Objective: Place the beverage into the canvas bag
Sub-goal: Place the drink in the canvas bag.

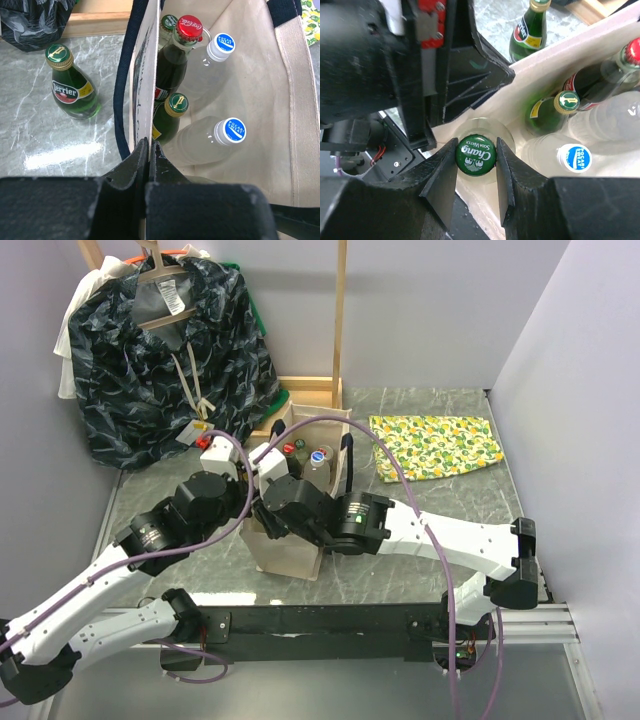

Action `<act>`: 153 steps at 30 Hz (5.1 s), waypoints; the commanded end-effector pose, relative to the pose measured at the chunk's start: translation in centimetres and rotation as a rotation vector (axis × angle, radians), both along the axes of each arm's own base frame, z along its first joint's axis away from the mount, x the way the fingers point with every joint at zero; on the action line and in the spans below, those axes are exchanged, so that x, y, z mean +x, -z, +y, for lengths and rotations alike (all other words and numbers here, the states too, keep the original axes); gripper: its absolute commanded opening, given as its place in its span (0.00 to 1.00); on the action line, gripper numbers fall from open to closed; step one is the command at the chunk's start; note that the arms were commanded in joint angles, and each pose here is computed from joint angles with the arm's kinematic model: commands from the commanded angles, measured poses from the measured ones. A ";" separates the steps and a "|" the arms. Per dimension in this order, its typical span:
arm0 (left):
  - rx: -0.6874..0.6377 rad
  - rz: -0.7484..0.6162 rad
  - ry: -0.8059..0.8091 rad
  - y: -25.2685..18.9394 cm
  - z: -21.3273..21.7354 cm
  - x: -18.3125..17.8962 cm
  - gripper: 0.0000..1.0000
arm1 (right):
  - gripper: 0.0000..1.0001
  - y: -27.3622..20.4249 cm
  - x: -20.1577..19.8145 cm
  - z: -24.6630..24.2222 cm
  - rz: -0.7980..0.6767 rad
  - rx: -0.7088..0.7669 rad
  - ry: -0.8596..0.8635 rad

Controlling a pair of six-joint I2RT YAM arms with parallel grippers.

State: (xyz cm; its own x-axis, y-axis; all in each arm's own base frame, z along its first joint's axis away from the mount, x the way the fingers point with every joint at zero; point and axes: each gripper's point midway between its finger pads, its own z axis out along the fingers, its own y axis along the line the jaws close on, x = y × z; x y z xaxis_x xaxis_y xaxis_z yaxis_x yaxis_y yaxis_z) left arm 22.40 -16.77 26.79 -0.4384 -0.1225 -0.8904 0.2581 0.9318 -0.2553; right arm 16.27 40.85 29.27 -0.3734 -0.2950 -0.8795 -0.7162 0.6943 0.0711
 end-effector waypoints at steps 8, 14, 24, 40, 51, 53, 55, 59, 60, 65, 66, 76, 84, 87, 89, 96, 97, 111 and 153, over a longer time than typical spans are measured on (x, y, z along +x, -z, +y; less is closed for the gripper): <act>-0.223 -0.203 0.013 -8.0 -0.1 -0.2 0.30 | 0.00 -4.9 -0.2 2.4 -0.018 0.240 0.010; -0.230 -0.207 0.018 -8.2 0.1 -0.4 0.35 | 0.00 -4.3 -0.2 2.6 -0.011 0.228 0.008; -0.198 -0.185 -0.042 -7.2 1.5 -0.4 0.36 | 0.00 -3.0 -0.2 3.0 0.005 0.200 0.007; -0.141 -0.082 -0.125 -4.4 3.7 -1.3 0.38 | 0.00 -0.2 -0.1 3.7 0.052 0.152 0.006; -0.126 -0.068 -0.178 -3.7 4.5 -1.2 0.40 | 0.00 1.1 0.1 3.9 0.069 0.128 0.001; -0.124 -0.066 -0.180 -3.6 4.6 -1.2 0.41 | 0.00 1.1 0.1 4.0 0.072 0.133 0.000; -0.122 -0.064 -0.180 -3.4 4.5 -1.1 0.41 | 0.00 1.3 0.0 4.0 0.077 0.132 -0.008; -0.114 -0.058 -0.183 -3.2 4.4 -0.9 0.41 | 0.00 2.2 0.1 4.0 0.091 0.121 -0.007; -0.110 -0.059 -0.185 -3.1 4.4 -0.9 0.42 | 0.00 2.5 0.1 4.0 0.098 0.118 -0.007; -0.111 -0.060 -0.195 -3.0 4.6 -0.9 0.43 | 0.00 3.6 0.2 4.0 0.114 0.101 -0.004; -0.111 -0.060 -0.195 -3.0 4.6 -0.8 0.43 | 0.00 3.8 0.2 4.0 0.117 0.098 -0.001; -0.102 -0.062 -0.206 -2.8 4.7 -0.7 0.50 | 0.00 5.8 0.4 4.2 0.150 0.065 0.010; -0.102 -0.065 -0.206 -2.8 4.6 -0.6 0.53 | 0.00 7.2 0.7 4.4 0.170 0.037 0.017; -0.099 -0.066 -0.207 -2.8 4.6 -0.6 0.54 | 0.00 7.7 0.8 4.4 0.177 0.030 0.022; -0.098 -0.065 -0.207 -2.8 4.6 -0.5 0.55 | 0.00 7.9 0.8 4.3 0.181 0.026 0.024; -0.094 -0.067 -0.209 -2.8 4.5 -0.4 0.58 | 0.00 9.2 1.0 4.3 0.202 -0.009 0.034; -0.094 -0.068 -0.210 -2.8 4.6 -0.4 0.58 | 0.00 9.1 1.1 4.4 0.205 -0.011 0.035; -0.082 -0.072 -0.212 -2.7 4.4 -0.1 0.60 | 0.00 10.5 1.7 3.7 0.221 -0.050 0.083; -0.086 -0.074 -0.211 -2.6 4.3 -0.1 0.62 | 0.57 6.4 1.9 1.8 0.193 0.032 0.128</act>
State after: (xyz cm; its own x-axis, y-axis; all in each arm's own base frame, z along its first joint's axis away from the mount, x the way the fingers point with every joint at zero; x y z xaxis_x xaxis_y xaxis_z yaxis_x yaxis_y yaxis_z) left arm 22.11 -12.09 28.71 -0.3508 -0.2607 -0.8994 0.0688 0.9507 -0.3024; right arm 18.36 42.26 17.10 -0.5977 -0.3363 -0.7278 -0.5977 0.7920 0.1249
